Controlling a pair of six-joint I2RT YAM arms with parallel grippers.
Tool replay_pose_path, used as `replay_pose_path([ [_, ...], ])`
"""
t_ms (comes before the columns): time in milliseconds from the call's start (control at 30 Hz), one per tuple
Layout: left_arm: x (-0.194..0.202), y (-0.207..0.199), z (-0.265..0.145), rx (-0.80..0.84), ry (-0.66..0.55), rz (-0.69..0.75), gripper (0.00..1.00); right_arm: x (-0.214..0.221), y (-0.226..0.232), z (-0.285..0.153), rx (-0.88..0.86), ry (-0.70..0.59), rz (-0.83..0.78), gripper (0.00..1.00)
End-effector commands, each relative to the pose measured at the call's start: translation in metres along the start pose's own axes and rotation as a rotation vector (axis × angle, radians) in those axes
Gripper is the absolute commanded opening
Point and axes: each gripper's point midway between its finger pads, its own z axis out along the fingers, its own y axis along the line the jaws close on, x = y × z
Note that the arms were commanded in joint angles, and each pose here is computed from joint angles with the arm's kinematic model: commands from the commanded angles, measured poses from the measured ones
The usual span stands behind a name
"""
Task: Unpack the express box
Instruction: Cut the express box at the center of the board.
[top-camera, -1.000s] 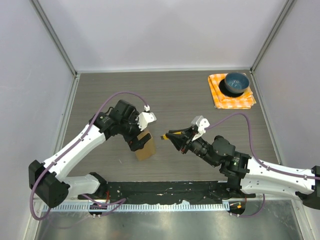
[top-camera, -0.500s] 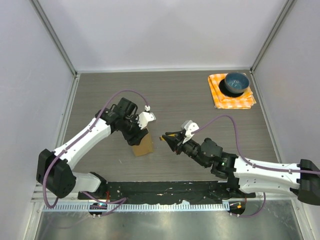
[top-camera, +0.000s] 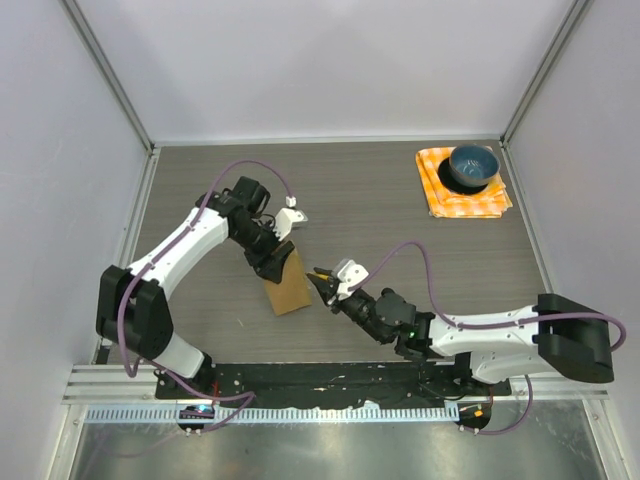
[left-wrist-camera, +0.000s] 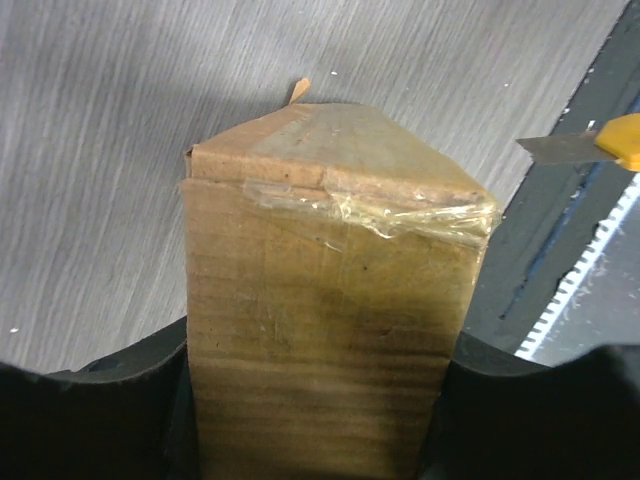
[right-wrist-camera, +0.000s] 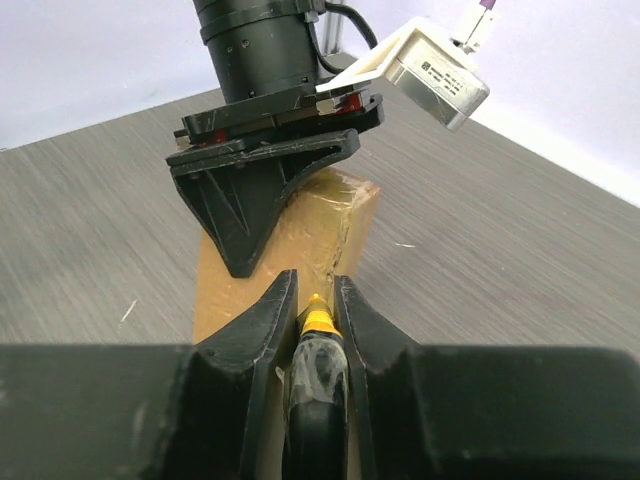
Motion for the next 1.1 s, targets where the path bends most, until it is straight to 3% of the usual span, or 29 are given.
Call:
replay_pose_path([
  [0,0.008,-0.021,0.0,0.161,0.03,-0.072,0.32,-0.047,-0.013,0.014,0.105,-0.183,0.005,0.01],
  [567,0.012,-0.019,-0.002,0.133,0.036,-0.086,0.3,-0.064,0.001,0.014,0.126,-0.261,-0.01,0.01],
  [1067,0.007,-0.022,-0.011,0.115,0.004,-0.078,0.3,-0.049,0.01,0.017,0.118,-0.222,0.018,0.01],
])
